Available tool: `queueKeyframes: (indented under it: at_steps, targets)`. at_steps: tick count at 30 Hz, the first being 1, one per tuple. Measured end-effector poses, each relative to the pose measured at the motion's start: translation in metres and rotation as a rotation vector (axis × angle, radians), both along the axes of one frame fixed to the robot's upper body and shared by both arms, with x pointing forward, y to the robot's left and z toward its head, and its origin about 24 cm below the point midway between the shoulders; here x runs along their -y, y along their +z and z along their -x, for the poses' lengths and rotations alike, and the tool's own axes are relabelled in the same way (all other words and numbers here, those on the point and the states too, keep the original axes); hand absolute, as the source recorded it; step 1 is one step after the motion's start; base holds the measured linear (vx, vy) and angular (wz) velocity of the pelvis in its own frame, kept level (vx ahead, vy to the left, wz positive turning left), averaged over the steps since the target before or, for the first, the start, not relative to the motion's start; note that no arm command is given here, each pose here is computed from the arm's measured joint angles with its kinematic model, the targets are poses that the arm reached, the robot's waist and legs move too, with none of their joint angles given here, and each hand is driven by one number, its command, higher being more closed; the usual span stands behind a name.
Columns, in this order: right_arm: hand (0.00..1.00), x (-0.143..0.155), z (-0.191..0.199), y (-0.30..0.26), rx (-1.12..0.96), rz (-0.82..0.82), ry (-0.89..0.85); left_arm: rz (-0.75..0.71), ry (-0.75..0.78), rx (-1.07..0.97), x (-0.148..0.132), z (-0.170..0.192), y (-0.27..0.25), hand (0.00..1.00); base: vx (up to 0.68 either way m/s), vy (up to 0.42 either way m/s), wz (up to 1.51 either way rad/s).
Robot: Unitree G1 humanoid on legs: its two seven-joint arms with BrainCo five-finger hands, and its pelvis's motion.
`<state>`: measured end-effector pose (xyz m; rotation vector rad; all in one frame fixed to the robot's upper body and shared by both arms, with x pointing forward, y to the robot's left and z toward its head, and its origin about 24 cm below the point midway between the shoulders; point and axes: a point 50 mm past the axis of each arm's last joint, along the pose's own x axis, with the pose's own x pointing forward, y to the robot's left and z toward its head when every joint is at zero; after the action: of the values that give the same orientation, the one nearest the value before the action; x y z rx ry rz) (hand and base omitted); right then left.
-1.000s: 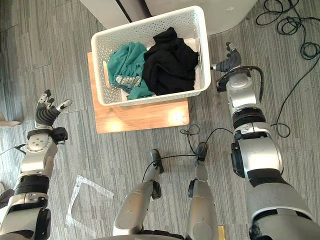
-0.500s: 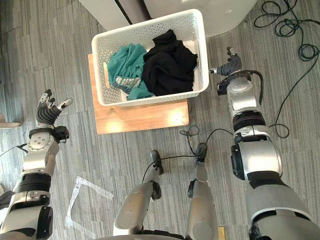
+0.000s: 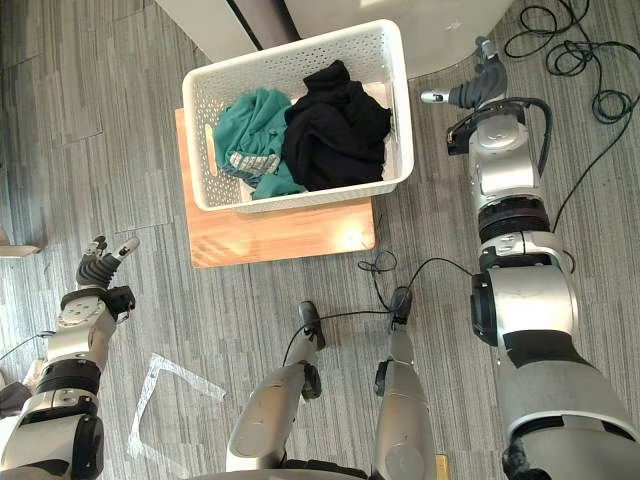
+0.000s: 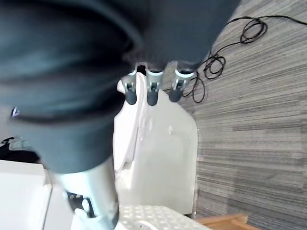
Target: Pick up the laundry basket with both hands and put the clothes into the washing machine.
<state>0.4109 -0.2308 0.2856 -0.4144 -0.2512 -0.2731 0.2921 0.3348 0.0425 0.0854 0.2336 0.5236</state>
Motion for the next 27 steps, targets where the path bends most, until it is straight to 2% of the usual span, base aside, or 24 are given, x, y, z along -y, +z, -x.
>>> queueKeyframes:
  at_steps: [19,27]
  targets:
    - [0.00,-0.019,-0.007,-0.019,-0.053,-0.001,0.051,0.010,-0.009,-0.066,0.004,-0.002,-0.014,0.00,0.00,0.004,0.01]
    - [0.00,-0.040,-0.011,-0.038,-0.101,0.018,0.105,0.017,-0.007,-0.108,0.005,0.001,-0.023,0.00,0.00,0.000,0.00]
